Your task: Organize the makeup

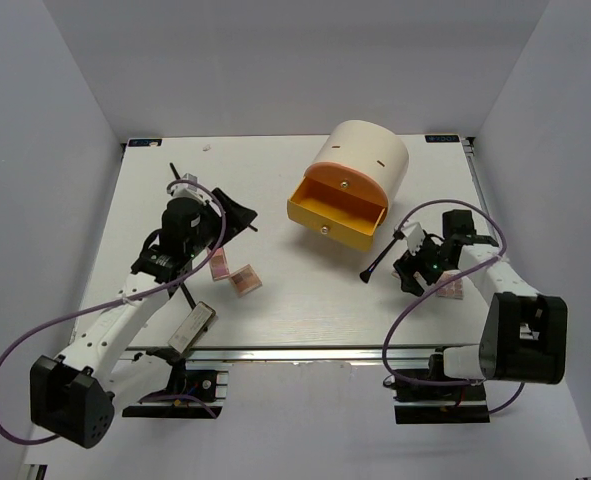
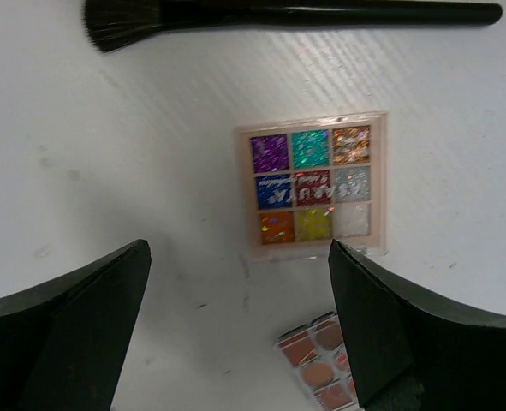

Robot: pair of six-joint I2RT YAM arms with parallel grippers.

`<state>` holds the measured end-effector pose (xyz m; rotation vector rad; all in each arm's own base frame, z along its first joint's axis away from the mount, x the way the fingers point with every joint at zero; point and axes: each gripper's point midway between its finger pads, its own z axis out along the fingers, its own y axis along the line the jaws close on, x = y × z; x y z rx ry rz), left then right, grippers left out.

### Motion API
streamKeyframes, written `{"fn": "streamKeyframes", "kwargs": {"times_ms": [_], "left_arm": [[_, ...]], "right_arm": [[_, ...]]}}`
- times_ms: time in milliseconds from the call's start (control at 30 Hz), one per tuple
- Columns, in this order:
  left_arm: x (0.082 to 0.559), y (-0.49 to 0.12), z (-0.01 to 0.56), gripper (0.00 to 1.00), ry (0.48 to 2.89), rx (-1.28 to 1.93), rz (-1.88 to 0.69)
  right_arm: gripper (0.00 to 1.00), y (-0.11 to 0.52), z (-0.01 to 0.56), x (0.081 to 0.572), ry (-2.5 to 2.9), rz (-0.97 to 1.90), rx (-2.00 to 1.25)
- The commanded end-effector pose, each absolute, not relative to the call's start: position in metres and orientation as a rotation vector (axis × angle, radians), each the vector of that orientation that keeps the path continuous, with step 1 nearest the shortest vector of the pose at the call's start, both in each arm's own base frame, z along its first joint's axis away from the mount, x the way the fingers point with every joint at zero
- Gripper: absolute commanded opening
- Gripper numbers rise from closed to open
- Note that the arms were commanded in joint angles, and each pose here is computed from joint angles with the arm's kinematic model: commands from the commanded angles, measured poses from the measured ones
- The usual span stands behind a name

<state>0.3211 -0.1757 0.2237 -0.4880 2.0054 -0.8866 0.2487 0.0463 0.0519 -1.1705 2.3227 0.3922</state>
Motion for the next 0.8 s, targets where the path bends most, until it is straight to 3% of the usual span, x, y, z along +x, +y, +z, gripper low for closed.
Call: {"fn": "streamKeyframes", "kwargs": {"times_ms": [0,567,667,700,767], "left_arm": [[0.305,-0.151,0.203,0.90,2.086,-0.456,-0.726],[0.280,-0.131,0.167,0.96,2.190,-0.390,-0.577],[0.277,-0.130,0.160,0.96,2.225,-0.340,-0.551],[0.276,-0.129,0.157,0.96,2.237,-0.328,-0.539],[0.270,-0.123,0.145,0.96,2.283,-0.293,-0.488]], "right_arm": [[0.89,0.034,0.053,0.290,2.282,0.212,-1.139],[0.88,0.026,0.004,0.321,2.386,0.192,-1.147],[0.74,0.028,-0.003,0.310,2.427,0.244,-1.178],[0.58,0.027,-0.003,0.309,2.436,0.252,-1.185],[0.39,0.027,-0.005,0.297,2.468,0.282,-1.197]]}}
